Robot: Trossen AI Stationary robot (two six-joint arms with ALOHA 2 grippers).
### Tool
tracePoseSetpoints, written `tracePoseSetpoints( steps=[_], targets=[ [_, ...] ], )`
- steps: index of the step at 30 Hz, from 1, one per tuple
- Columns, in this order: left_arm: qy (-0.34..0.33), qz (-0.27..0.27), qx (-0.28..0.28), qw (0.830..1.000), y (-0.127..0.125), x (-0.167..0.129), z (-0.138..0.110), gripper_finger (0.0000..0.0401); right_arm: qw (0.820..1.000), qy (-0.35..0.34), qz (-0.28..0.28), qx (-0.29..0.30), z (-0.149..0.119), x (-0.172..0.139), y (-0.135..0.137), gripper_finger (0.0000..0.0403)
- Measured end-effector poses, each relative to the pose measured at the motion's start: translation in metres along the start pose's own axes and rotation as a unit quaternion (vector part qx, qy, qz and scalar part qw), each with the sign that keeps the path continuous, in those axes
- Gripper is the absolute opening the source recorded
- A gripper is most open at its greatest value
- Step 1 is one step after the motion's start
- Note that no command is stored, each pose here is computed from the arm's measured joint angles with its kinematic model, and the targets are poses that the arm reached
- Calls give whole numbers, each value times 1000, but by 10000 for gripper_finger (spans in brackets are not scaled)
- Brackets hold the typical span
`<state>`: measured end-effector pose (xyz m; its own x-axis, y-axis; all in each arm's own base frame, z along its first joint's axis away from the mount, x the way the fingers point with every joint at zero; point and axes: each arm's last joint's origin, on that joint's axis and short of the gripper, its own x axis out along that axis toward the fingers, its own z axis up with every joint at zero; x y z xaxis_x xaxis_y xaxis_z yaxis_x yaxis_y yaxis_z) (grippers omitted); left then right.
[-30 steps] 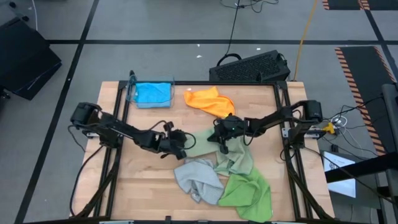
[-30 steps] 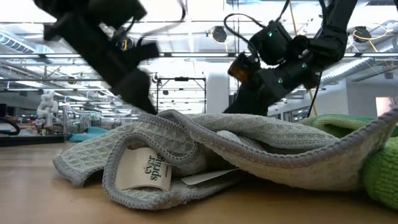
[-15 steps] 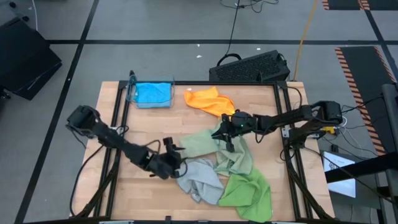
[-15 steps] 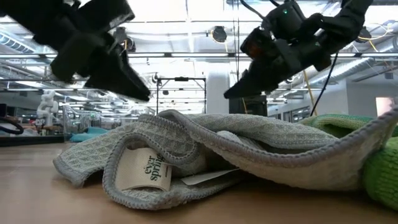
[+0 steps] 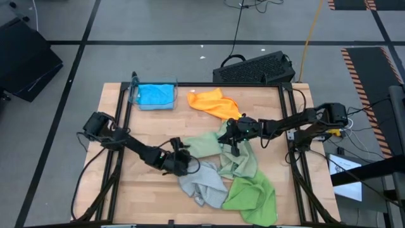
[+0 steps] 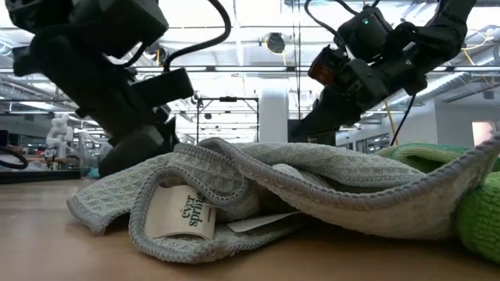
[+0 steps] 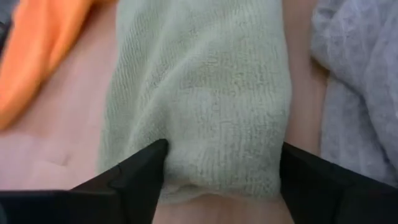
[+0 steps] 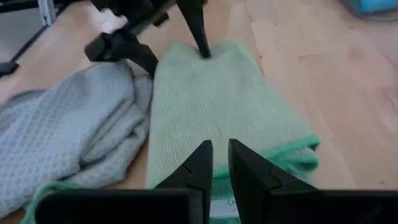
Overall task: Fold microfiber towels
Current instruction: Stack the left light green microfiber cloth on top of the blue microfiber cloth
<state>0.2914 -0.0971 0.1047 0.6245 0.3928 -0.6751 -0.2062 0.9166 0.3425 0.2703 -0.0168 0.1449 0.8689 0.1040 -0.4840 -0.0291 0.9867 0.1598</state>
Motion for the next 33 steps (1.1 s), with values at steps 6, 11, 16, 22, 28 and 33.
tracePoseSetpoints(
  steps=[6,11,16,22,28,33],
  targets=[
    [14,-15,-31,999,5,9,0,224,1000,1,-5,-2,0,1,4,45],
    [12,8,7,1000,10,7,0,127,1000,1,-5,-8,-1,1,4,45],
    [4,12,48,999,22,-4,10,21,1000,6,-5,-16,-2,1,4,45],
    [-27,20,76,997,54,-37,32,32,1000,11,-6,-27,-2,1,4,45],
    [-42,47,86,994,103,-70,43,20,999,10,-6,-42,-2,1,4,45],
    [-70,80,62,992,146,-98,46,21,999,11,-5,-53,-2,1,4,45]
  ],
)
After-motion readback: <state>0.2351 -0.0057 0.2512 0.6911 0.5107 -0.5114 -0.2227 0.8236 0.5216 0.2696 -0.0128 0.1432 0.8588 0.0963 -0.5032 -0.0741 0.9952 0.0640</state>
